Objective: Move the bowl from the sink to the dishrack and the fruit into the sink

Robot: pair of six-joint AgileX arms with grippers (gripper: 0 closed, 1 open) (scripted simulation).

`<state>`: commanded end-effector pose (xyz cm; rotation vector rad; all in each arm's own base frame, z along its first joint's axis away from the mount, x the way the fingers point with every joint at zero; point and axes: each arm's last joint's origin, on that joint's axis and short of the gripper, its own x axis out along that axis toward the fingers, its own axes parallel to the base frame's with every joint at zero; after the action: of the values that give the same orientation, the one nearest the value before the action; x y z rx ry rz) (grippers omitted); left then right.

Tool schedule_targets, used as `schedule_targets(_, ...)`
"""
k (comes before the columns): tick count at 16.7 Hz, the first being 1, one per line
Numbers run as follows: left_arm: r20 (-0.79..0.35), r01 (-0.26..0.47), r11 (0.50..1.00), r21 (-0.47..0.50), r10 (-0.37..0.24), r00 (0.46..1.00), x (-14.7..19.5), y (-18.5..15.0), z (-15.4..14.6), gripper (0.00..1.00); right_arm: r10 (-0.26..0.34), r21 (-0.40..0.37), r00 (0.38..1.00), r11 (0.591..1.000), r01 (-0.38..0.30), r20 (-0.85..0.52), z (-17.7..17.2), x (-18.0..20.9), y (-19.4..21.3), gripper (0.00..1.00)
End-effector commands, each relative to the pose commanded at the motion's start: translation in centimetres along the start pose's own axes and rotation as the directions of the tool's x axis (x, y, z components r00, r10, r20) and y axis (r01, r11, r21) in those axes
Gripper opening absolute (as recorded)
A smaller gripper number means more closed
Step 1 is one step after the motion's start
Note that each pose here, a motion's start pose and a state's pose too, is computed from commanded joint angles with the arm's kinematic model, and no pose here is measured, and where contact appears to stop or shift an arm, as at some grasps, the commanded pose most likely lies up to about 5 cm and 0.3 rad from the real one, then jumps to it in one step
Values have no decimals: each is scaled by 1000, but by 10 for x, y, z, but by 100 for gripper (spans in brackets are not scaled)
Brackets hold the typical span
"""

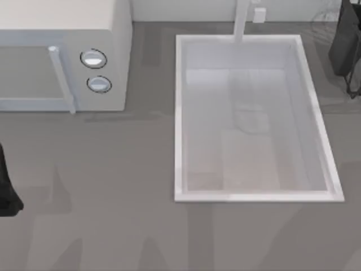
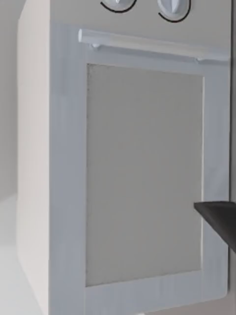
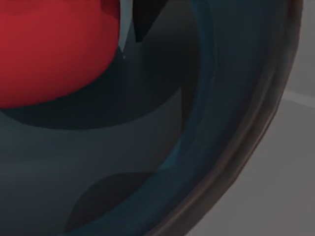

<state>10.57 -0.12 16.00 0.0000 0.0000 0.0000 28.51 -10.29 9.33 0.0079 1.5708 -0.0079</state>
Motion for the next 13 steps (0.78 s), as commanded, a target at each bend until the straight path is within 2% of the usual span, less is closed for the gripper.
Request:
schedule_targets(6,0,0,1000,0,0,1000,0,0,0,100,0,0,1000,1000,0,0,0,0,0,2)
schedule_targets(13,0,0,1000,0,0,1000,0,0,0,100,0,0,1000,1000,0,0,0,0,0,0)
